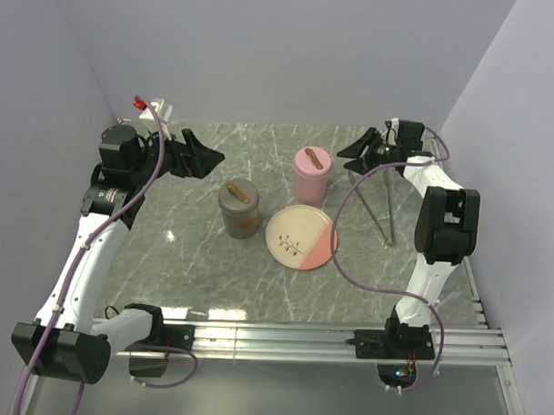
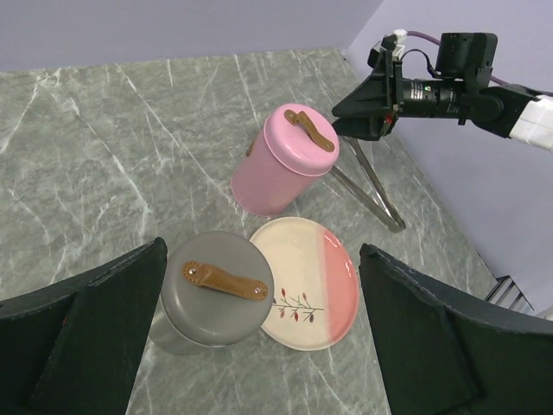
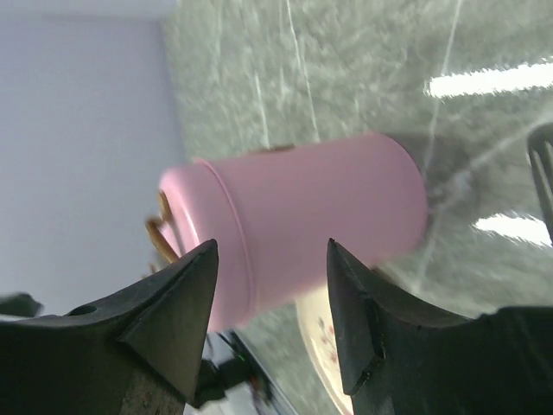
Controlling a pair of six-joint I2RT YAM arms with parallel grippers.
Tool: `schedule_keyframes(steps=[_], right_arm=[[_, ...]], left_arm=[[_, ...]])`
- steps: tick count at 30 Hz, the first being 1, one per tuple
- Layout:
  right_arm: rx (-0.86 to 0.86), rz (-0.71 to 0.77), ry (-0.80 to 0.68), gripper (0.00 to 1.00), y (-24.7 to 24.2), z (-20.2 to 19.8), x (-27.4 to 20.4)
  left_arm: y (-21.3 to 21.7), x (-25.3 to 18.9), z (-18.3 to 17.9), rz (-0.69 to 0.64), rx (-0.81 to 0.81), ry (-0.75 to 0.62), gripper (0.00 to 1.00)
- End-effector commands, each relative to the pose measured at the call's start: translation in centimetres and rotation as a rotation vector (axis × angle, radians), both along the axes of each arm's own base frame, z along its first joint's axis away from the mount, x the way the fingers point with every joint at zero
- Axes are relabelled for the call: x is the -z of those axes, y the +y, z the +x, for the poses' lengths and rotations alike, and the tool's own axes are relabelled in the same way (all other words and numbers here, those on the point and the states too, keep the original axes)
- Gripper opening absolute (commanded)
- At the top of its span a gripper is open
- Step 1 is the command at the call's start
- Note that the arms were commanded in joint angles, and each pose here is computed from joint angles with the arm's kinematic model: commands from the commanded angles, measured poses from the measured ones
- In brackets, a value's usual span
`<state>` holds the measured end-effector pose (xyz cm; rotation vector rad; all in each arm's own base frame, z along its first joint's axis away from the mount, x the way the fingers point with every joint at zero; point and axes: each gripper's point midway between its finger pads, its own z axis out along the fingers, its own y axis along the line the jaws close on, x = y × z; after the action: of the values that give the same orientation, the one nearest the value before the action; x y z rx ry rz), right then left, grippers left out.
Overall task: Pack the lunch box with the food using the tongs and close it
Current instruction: Move the packing box to the center of the board.
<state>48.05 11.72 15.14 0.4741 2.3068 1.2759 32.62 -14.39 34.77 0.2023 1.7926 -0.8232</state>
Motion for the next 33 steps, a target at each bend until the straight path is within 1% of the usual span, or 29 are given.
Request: schedule_keyframes(steps=[1,9,14,17,18,20,23,25,33], right_arm=[[0.103,0.087,-0.055,0.60,0.4,2.5,-2.1],[0.080,0.187,0.014,0.58,3.3,2.8,0.3],[0.123,0.153,-0.003,0.57,2.8,4.1,1.1],[0.116,0.184,-0.016,0.57,3.4,4.5,0.7],[0.085,0.182,-0.015,0.57,5.0,4.1,0.7],[0.070,0.193,-0.016,0.57,6.2,3.7,0.3],[0.033,0.234,0.026,0.57,8.8,2.3,0.8],[0.003,0.231,0.040,0.57,10.5,1.5,1.2],[-0.068,0.250,0.081,0.58,14.5,-0.5,2.1]], left_arm=[[0.5,-0.4,0.4,0.021,-0.017,-0.034,0.99],[0.5,0.0,0.5,0.019,-0.017,-0.024,0.99],[0.5,0.0,0.5,0.024,-0.018,-0.030,0.99],[0.6,0.2,0.5,0.023,-0.019,-0.024,0.99],[0.6,0.3,0.6,0.024,-0.018,-0.022,0.99],[0.6,0.4,0.6,0.022,-0.018,-0.016,0.99],[0.7,0.1,0.5,0.026,-0.020,-0.024,0.99],[0.8,0.1,0.5,0.027,-0.022,-0.024,0.99],[1.2,0.5,0.6,0.026,-0.033,-0.022,0.99]])
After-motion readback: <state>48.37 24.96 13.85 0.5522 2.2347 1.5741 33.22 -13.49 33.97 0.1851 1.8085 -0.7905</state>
